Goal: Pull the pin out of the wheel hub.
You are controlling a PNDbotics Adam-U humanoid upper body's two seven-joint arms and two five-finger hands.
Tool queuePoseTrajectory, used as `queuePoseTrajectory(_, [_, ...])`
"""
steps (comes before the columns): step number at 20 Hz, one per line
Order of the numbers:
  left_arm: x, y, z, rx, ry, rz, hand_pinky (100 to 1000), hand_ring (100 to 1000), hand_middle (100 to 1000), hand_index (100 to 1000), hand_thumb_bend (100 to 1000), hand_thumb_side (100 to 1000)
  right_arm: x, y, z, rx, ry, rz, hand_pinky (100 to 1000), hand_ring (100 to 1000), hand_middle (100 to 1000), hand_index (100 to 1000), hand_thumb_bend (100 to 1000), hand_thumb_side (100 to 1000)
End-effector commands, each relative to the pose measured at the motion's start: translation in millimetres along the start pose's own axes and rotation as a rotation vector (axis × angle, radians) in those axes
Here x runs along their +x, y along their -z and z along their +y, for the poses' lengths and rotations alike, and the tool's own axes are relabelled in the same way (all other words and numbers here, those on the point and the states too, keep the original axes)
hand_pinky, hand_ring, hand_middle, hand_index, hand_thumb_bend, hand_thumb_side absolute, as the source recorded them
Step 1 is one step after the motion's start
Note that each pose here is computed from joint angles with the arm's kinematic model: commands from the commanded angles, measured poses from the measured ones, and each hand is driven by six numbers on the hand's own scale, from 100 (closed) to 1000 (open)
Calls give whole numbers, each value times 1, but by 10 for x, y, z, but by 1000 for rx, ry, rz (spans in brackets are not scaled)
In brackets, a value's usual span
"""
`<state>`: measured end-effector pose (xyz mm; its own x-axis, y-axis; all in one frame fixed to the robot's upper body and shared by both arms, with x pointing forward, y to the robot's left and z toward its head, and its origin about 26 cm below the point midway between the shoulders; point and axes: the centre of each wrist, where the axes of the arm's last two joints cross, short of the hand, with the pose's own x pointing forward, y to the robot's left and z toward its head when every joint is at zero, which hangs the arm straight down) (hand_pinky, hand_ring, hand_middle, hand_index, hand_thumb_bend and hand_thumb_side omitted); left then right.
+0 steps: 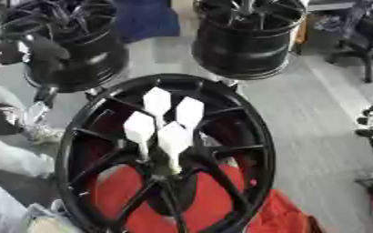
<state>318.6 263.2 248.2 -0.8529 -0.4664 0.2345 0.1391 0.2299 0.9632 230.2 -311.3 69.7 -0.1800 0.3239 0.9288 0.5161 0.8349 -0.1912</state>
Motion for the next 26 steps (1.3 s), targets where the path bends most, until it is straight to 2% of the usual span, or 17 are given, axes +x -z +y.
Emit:
queuePoseTrajectory(1, [10, 44, 168, -165, 128, -30, 709, 727, 760, 855, 100, 271, 43, 36, -23, 25, -15, -27, 562, 643, 598, 788, 100, 614])
queuePoseTrajectory(6, [-121, 138, 319, -386, 232, -47, 712, 709, 754, 862, 100, 278, 58, 46, 5, 39, -1, -31, 562, 643, 598, 788, 100, 613])
queuePoseTrajectory(13, [-347, 576, 110, -566, 273, -134, 714, 706, 758, 859, 104, 274, 50, 39, 6, 36, 4, -27, 562, 643, 598, 788, 100, 615])
queuePoseTrajectory(15, [-432, 663, 71, -602, 271, -152, 716, 708, 764, 865, 159, 338, 46, 35, 9, 36, 5, -25, 563, 643, 598, 788, 100, 616])
queuePoseTrajectory(19, [-558, 757, 31, -668, 284, -184, 707, 699, 769, 872, 208, 457, 38, 30, 5, 31, 6, -21, 563, 643, 598, 788, 100, 617])
queuePoseTrajectory(21, [-602, 765, 36, -679, 289, -195, 707, 699, 769, 872, 208, 457, 36, 29, 4, 30, 6, -20, 563, 643, 598, 788, 100, 617])
queuePoseTrajectory(22, [-614, 774, 30, -682, 293, -201, 696, 689, 778, 878, 305, 488, 36, 28, 6, 30, 7, -20, 563, 643, 598, 788, 100, 619])
queuePoseTrajectory(26, [-616, 866, -58, -711, 327, -240, 661, 646, 779, 886, 338, 465, 33, 25, 15, 33, 11, -19, 563, 643, 598, 788, 100, 620])
